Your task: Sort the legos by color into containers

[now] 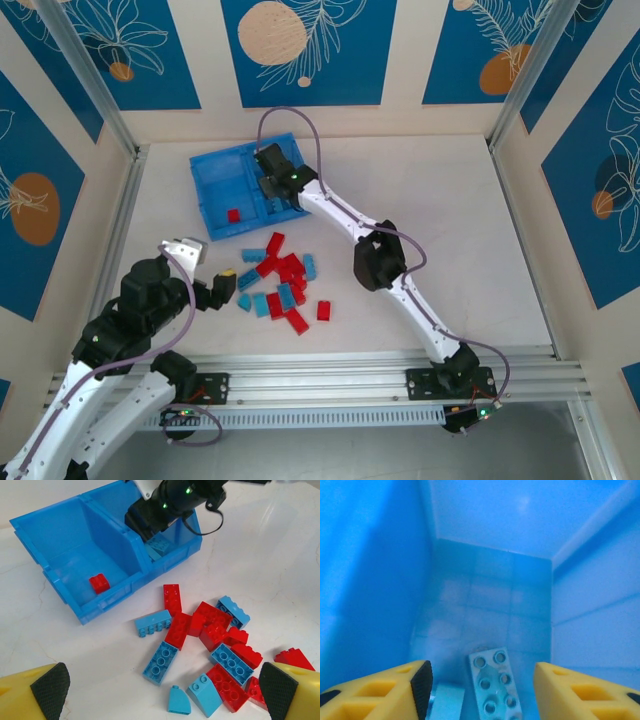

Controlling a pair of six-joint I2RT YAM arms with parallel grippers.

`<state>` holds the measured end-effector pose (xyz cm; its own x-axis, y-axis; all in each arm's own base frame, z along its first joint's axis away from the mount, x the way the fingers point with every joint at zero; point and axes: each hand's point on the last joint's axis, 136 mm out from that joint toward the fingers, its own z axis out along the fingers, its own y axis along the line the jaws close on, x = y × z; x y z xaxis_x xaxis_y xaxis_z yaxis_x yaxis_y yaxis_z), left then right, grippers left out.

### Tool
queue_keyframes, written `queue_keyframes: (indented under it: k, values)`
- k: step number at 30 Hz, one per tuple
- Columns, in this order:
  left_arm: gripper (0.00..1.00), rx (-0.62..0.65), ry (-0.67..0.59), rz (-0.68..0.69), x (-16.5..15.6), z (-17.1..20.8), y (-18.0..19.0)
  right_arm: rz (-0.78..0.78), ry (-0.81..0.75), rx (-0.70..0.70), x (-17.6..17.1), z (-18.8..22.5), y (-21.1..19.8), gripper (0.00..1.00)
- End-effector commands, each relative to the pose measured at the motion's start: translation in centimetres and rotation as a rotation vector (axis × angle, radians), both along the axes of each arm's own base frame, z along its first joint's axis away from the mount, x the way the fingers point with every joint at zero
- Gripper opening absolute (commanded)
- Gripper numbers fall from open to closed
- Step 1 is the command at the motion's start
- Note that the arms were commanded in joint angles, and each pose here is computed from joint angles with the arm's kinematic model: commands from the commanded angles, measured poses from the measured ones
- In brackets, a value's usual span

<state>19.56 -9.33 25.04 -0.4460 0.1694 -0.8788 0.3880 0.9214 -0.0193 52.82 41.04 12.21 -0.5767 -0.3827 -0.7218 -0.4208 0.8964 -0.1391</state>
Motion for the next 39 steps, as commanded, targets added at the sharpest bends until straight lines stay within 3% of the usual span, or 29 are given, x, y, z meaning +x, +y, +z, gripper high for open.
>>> queue_keyframes:
  k: [1, 5, 9, 13, 17, 19, 23, 27, 31, 35, 39]
  values:
    - [1.0, 0.013, 0.011, 0.022, 0.4, -0.5, 0.2, 0.004, -0.073, 0.159, -2.7, 11.7, -0.1, 0.56]
    - [1.0, 0.039, 0.044, 0.05, 0.9, -1.3, 0.4, 0.083, 0.012, 0.246, -7.6, 15.8, -0.9, 0.56]
    - [1.0, 0.053, 0.109, 0.141, 1.6, -2.6, 1.2, 0.281, 0.15, 0.362, -15.5, 19.1, -1.8, 0.6]
    - [1.0, -0.066, 0.232, 0.322, 2.3, -4.4, 1.8, 0.422, 0.277, 0.428, -23.7, 20.0, -4.1, 0.64]
    - [1.0, -0.207, 0.39, 0.353, 2.8, -6.9, -0.7, 0.453, 0.377, 0.509, -29.7, 18.1, -6.4, 0.69]
    - [0.94, -0.269, 0.497, 0.385, 3.0, -8.8, -2.1, 0.421, 0.42, 0.565, -31.5, 16.8, -7.6, 0.71]
    - [0.81, -0.251, 0.621, 0.408, 2.5, -11.8, -5.2, 0.299, 0.466, 0.587, -32.9, 13.5, -10.2, 0.73]
    - [0.76, -0.18, 0.617, 0.382, 2.0, -12.9, -9.6, 0.143, 0.433, 0.517, -32.3, 10.6, -13.2, 0.73]
    - [0.72, -0.133, 0.625, 0.28, 1.3, -14.0, -16.2, -0.106, 0.348, 0.452, -30.2, 9.4, -17.6, 0.77]
    - [0.72, -0.022, 0.65, 0.188, 0.3, -15.9, -21.4, -0.262, 0.292, 0.525, -29.3, 10.0, -21.1, 0.81]
    - [0.71, 0.052, 0.659, 0.18, 0.0, -18.1, -23.4, -0.324, 0.257, 0.6, -29.5, 10.5, -23.6, 0.83]
